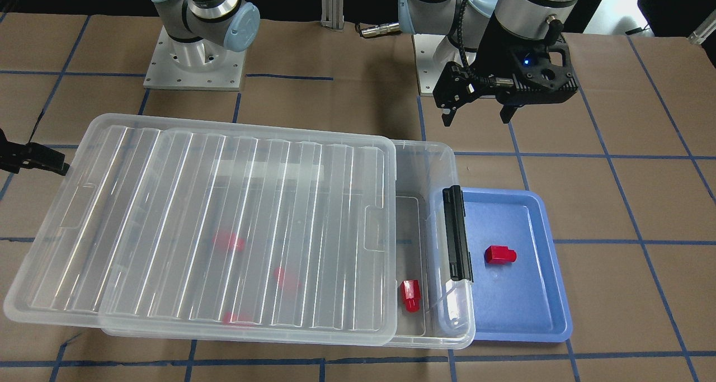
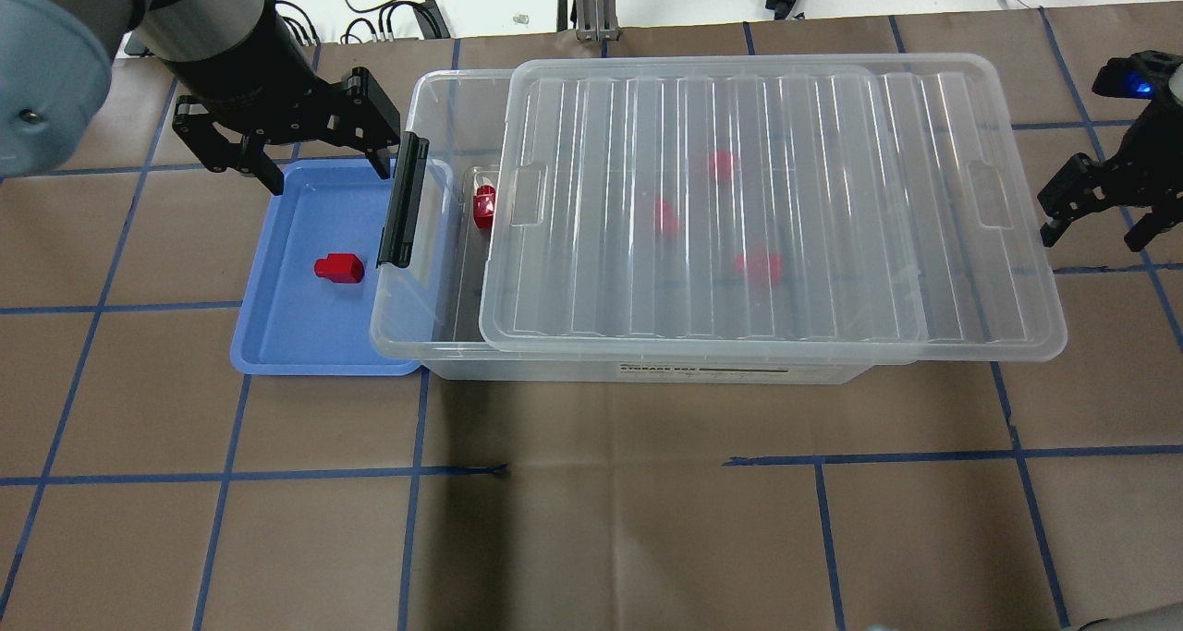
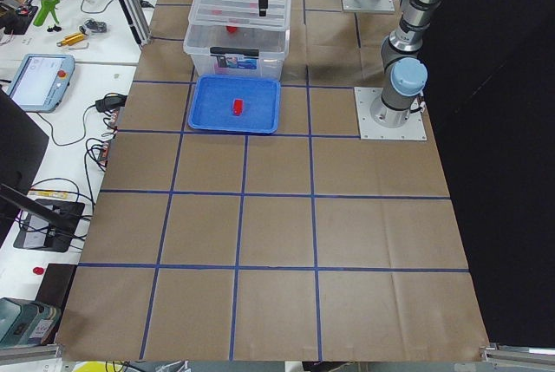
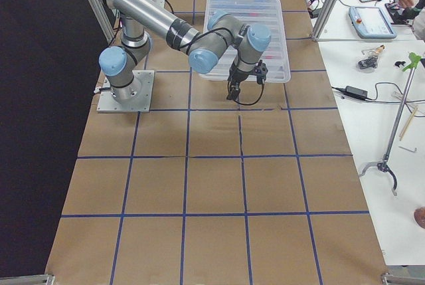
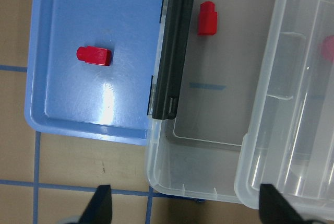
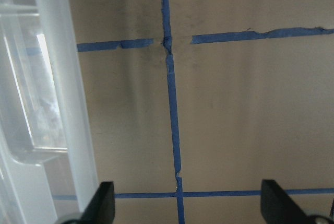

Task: Place red block in blue tray from box

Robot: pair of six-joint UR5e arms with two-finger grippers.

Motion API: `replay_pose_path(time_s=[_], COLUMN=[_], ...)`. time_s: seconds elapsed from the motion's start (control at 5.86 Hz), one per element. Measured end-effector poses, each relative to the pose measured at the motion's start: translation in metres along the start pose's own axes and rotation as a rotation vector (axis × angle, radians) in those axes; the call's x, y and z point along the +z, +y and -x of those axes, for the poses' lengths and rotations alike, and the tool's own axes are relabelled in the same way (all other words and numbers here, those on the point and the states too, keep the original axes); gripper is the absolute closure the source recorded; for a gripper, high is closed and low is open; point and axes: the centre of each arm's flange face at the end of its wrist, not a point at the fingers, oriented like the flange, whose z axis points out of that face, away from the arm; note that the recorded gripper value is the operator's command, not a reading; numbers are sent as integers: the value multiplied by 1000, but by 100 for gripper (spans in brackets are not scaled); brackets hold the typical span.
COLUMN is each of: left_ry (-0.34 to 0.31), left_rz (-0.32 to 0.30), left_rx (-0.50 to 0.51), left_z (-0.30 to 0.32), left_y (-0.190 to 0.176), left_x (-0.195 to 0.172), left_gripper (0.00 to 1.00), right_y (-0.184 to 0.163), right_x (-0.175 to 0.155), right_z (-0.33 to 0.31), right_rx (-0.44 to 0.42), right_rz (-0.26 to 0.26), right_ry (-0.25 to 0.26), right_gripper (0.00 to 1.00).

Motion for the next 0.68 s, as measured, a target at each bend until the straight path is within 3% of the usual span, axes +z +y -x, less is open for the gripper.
replay_pose_path(time_s=[0.68], left_ry=[0], left_rz=[-2], left_rx=[22], left_z=[5], left_y=[2], left_x=[-3], left_gripper=[1], right_y=[-7], right_x=[5], right_z=[51], right_rx=[-58], right_rz=[-4], right_ry=[-18], right_gripper=[0])
